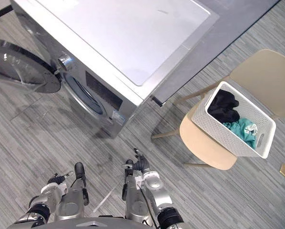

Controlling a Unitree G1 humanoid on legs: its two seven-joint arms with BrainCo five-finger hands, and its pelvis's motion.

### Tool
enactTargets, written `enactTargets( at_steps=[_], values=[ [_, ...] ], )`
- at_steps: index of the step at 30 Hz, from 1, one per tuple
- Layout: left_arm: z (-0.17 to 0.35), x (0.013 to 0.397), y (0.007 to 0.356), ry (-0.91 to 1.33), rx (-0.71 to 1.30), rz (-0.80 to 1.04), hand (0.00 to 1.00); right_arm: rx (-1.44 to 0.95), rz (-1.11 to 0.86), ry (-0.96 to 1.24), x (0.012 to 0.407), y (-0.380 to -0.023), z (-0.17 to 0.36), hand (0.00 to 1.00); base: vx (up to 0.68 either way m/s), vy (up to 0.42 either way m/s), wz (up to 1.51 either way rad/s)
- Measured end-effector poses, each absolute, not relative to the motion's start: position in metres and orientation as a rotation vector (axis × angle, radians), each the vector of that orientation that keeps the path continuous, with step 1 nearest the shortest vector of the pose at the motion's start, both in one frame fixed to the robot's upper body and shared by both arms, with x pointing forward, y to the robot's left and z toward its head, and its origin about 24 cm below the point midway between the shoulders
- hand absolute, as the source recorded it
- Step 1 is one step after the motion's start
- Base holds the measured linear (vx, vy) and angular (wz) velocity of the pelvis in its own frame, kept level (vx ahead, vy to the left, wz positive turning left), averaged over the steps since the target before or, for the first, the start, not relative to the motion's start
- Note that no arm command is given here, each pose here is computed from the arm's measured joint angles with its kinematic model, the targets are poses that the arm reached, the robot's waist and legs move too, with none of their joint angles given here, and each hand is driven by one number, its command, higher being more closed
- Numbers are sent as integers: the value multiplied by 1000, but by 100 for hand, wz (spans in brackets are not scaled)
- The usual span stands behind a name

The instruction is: Pick up the laundry basket with both hands and put the clothes into the washing machine.

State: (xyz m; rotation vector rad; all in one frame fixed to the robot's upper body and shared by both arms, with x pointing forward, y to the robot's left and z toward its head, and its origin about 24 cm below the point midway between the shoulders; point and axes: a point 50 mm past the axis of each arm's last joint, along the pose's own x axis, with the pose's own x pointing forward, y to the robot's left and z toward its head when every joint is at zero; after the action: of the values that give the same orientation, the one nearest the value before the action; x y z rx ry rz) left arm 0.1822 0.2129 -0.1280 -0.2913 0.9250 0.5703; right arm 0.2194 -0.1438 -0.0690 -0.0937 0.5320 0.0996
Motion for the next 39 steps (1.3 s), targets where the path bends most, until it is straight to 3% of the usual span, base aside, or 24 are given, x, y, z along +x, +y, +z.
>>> enactTargets(
  at_steps=[8,15,39],
  values=[
    [-105,216,211,743,-561,642,0,-106,81,600,205,-141,-82,0,8,-10,-9],
    [-94,226,214,677,-657,712,0,-78,84,599,205,-132,-82,0,0,0,0],
    [-79,238,218,593,-710,750,0,-78,65,600,205,-131,-82,0,0,0,0]
  ],
)
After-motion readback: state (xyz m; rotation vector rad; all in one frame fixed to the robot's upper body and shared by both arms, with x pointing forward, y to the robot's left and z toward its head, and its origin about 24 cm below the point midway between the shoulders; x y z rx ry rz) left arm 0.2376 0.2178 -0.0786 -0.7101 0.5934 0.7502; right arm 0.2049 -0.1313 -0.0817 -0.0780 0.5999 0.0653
